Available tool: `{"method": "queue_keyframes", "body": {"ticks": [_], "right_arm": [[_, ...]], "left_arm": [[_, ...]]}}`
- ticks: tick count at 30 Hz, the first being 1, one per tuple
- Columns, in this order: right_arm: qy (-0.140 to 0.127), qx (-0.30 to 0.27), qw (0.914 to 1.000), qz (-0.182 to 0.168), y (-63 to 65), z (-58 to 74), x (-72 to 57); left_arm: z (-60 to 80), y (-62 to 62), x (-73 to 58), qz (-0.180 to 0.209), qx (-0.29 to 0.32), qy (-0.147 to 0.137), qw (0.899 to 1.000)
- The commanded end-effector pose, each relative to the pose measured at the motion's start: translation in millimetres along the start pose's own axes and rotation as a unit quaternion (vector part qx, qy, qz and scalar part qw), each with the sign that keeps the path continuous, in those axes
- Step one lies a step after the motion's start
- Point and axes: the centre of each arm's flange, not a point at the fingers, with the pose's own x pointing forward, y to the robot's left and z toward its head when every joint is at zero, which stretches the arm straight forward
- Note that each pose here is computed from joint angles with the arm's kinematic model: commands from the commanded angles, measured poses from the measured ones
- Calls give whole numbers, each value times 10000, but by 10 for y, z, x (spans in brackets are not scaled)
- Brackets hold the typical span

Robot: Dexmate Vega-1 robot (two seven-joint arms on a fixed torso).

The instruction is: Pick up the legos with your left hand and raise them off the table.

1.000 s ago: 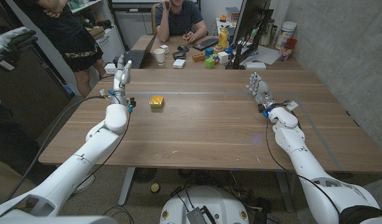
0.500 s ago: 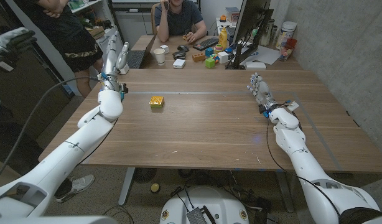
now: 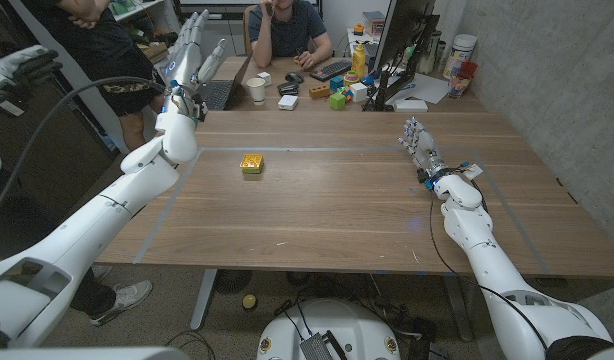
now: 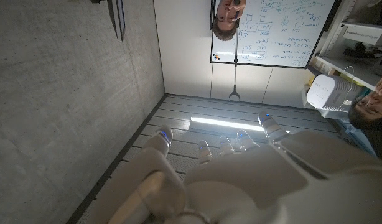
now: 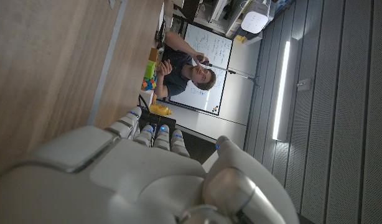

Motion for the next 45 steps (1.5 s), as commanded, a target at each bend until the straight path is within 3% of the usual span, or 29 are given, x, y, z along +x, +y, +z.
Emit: {"method": "queue_keyframes", "body": {"ticks": [1,7,20,33,45], "right_arm": [[-33,21,10000,11,-47,-35,15],[-65,8,10000,46,-50,-36,37],[-106,-41,9999,17,-76,-16,58],[-155,-3,9998,81,-52,0,76],[-202,-73,9997,64,-29,30,61]], "left_arm": [[341,138,246,-189,938,-641,9933],[387,105,276,-302,1199,-821,9889],[381,-9,285,-690,1289,-893,9852],[380,-55,203,-918,1351,-786,9834],[261,-192,72,-1266,1373,-599,9806]]}}
